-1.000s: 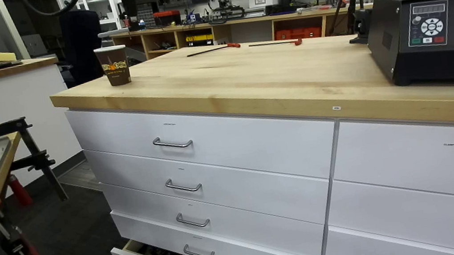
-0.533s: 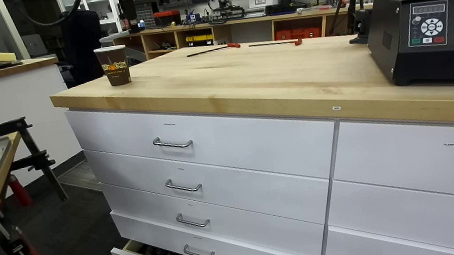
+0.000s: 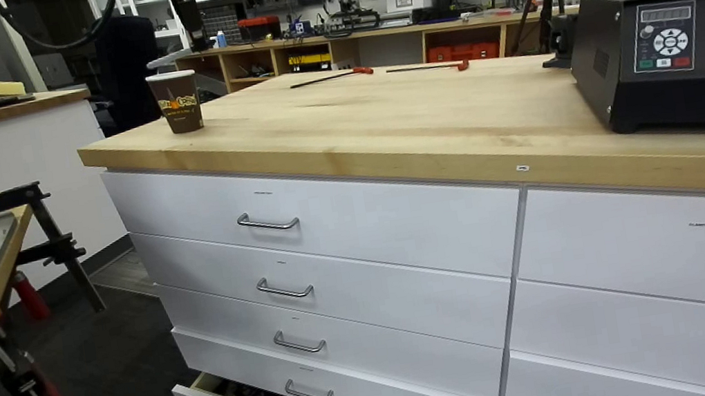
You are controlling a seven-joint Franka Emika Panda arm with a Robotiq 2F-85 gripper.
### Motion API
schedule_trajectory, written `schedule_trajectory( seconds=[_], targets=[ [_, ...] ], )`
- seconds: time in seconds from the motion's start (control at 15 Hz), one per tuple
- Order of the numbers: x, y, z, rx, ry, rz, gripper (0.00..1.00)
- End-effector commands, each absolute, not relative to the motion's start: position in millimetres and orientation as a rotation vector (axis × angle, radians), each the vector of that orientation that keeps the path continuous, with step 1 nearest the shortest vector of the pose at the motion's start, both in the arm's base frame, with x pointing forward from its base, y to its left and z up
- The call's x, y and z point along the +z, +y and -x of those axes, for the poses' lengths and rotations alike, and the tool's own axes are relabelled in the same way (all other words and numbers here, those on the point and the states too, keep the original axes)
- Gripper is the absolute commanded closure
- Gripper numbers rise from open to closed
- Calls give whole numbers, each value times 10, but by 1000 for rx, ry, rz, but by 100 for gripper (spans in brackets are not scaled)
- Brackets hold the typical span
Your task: Pick up the marker and put it in the cup
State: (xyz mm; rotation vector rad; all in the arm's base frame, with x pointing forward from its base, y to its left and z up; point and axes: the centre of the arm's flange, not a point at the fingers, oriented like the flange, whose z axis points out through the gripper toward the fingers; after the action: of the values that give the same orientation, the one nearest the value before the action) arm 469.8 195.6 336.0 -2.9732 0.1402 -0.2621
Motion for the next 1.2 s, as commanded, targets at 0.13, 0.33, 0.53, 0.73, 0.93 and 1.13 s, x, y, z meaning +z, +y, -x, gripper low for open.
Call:
schedule_trajectory(
  seconds=[0.13,0.33,0.53,0.73,0.93,1.13],
  targets=[
    [3395,1911,-4433,-395,82,2933,94],
    [3339,1921,-4425,-413,45,2939,94],
    [3285,1928,-4428,-418,25,2944,94],
    [3259,1922,-4445,-421,7,2945,94],
    [3236,1920,-4456,-429,-6,2946,94],
    [3251,1920,-4484,-416,-12,2950,54]
  ],
)
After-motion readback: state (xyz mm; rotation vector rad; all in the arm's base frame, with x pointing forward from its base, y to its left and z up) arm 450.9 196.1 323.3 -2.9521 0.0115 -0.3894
